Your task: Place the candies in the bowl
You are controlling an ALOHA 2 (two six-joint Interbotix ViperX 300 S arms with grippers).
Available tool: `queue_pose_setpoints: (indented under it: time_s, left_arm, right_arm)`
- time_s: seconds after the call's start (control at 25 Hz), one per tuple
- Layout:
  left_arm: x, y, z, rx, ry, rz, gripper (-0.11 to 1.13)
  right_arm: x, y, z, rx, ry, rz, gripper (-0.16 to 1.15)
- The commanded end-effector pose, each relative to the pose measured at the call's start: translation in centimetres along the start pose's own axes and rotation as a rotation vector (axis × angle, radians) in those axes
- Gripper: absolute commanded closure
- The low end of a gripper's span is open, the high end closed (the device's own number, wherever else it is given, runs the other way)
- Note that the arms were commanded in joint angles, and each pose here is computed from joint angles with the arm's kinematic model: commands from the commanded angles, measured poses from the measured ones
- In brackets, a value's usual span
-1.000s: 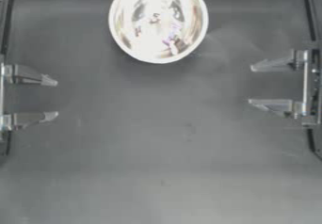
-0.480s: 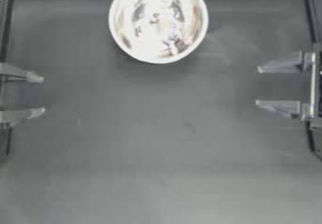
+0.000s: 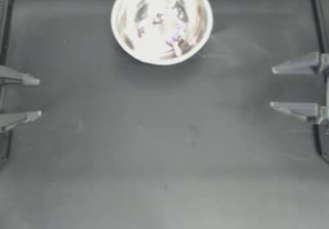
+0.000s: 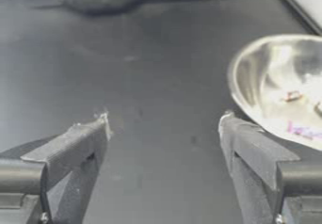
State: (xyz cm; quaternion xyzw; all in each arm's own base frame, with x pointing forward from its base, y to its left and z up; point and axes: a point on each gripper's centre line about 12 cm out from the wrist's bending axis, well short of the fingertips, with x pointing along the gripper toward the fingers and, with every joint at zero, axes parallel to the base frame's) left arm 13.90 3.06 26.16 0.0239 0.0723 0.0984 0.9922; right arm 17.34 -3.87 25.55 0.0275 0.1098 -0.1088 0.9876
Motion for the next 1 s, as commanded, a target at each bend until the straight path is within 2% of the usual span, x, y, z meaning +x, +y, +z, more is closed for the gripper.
queue_pose_setpoints:
  time_s: [0.04,0.36,0.68,1.0]
  left_arm:
    - [-0.2,0.0,0.6,-0.009,-0.02,0.002,0.06]
    - [-1.1,0.0,0.7,-0.017,-0.048,0.006,0.06]
    - [-2.3,0.2,-0.1,-0.057,-0.054,0.037,0.06]
    - [-3.7,0.1,-0.3,-0.062,-0.115,0.049,0.06]
  right_arm:
    - [-0.4,0.0,0.6,0.009,-0.029,0.0,-0.01]
    - [-1.0,0.0,0.7,0.007,-0.042,0.002,-0.01]
    - [-2.2,0.1,0.5,0.011,-0.077,0.008,-0.01]
    - [-3.4,-0.1,0.2,0.044,-0.112,-0.004,-0.01]
